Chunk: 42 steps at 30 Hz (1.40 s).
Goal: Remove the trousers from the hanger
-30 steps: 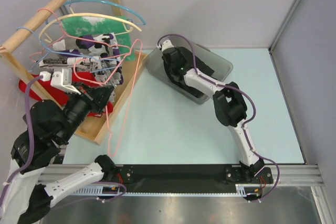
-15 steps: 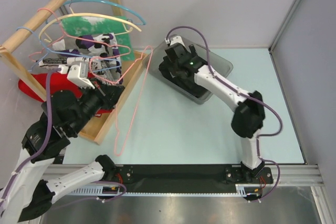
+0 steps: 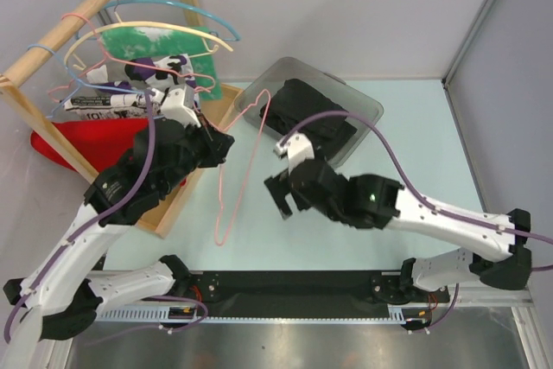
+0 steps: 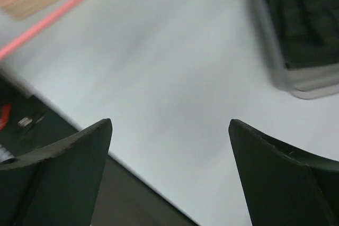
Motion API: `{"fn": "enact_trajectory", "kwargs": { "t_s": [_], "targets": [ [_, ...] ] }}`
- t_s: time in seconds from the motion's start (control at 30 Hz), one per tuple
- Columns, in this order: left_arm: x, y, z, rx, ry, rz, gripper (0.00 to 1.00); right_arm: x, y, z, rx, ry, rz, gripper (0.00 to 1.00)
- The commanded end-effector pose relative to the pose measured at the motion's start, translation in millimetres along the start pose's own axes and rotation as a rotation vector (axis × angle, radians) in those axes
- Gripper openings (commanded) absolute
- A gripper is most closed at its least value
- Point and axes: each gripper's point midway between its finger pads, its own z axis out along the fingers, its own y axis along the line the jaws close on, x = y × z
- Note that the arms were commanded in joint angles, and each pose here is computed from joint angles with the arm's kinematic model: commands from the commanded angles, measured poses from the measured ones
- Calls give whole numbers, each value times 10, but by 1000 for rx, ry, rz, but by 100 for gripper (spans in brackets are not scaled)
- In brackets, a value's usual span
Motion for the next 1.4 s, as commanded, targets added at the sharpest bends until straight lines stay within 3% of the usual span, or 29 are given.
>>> {"fn": "enact_trajectory", "kwargs": {
  "t_s": [0.0,0.2,0.37,0.6,0.73,0.93,1.0,1.13,1.23,1.33,1.37],
  "targets": [
    [-230,-236,-14,67,-45,-79,0,-181,414,-566,-154,-131,57,98],
    [-219,-246,100,37,-36,-108,0,-393,998,-992,-412,-229,137,93],
    [-224,-245,155,13,-39,-158,0,-512,1378,-1193,-505,-309,71,88],
    [-193,-248,204,-7,-15,-158,0,-561,1659,-1148,-432,-324,-81,92],
    [-172,-210,207,-26,-12,-173,0,-563,1754,-1029,-394,-324,-106,87],
    [-195,-212,173,-27,-14,-185,0,-587,1725,-856,-253,-356,-128,64],
    [-196,-219,174,-27,-12,-188,1,-567,1728,-775,-205,-357,-140,49],
    [-181,-213,179,-33,-3,-192,0,-527,1737,-708,-146,-362,-159,42],
    [-175,-235,165,-22,3,-197,0,-501,1728,-717,-82,-383,-180,26],
    [-148,-243,173,-17,12,-204,0,-508,1645,-721,-5,-402,-186,18],
    [-143,-250,164,-12,15,-206,0,-513,1621,-735,17,-411,-182,4]
  ]
}}
